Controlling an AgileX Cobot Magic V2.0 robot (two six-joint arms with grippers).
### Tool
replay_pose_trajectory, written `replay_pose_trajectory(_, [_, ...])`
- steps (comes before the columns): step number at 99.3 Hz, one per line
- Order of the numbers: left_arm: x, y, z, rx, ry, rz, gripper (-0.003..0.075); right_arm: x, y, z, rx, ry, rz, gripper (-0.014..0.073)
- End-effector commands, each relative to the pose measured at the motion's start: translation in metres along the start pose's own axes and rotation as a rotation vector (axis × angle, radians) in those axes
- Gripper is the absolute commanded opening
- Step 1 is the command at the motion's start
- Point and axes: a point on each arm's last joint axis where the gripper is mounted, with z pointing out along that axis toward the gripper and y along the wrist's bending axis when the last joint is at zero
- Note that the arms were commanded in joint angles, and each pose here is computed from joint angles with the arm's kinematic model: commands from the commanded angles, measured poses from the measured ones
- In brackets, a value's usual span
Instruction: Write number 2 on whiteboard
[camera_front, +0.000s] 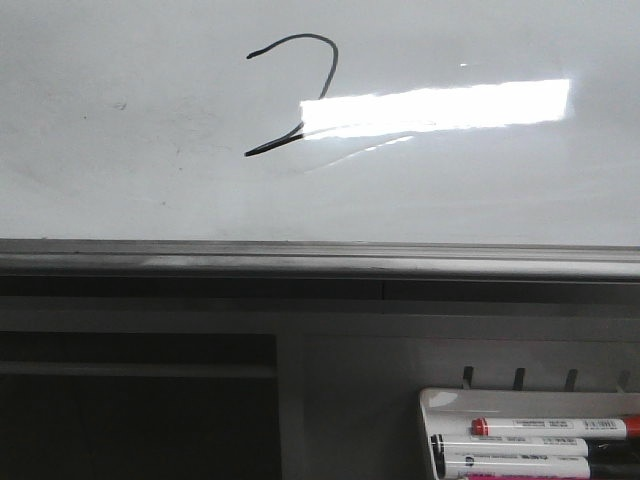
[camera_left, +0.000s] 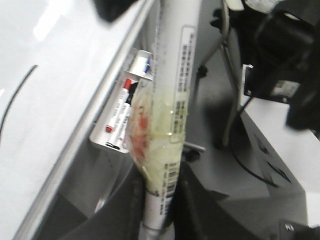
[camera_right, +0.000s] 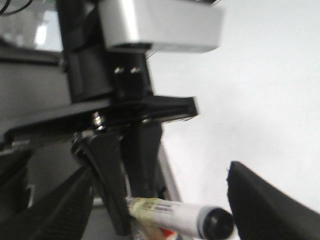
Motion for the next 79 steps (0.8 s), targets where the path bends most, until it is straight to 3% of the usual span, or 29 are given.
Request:
replay_pose_trajectory(1, [-0.010, 0.006, -0.012, -0.130, -0.167, -0.080, -0.0020, -0.028, -0.021, -0.034, 0.188, -0.155, 0.038, 0.0505])
replay_pose_trajectory(17, [0.008, 0.034, -0.012, -0.401, -0.359, -0.347, -0.0020, -0.031, -0.032, -0.078, 0.339, -0.217, 0.100, 0.0351])
replay_pose_trajectory(24, [0.019, 0.048, -0.004, -0.479, -0.404, -0.436, -0.0020, -0.024, -0.031, -0.089, 0.372, -0.208, 0.121, 0.0193])
replay_pose_trajectory(33, [0.030, 0.065, 0.013, -0.528, -0.409, -0.524, -0.0020, -0.009, -0.028, -0.095, 0.400, -0.177, 0.144, -0.0072])
replay_pose_trajectory(55, [0.046, 0.106, 0.050, -0.650, -0.352, -0.596, -0.0020, 0.022, -0.021, -0.089, 0.387, -0.124, 0.246, -0.0071])
replay_pose_trajectory(79, [0.071, 0.136, 0.092, -0.705, -0.240, -0.668, -0.0020, 0.029, -0.020, -0.087, 0.386, -0.107, 0.264, -0.0071])
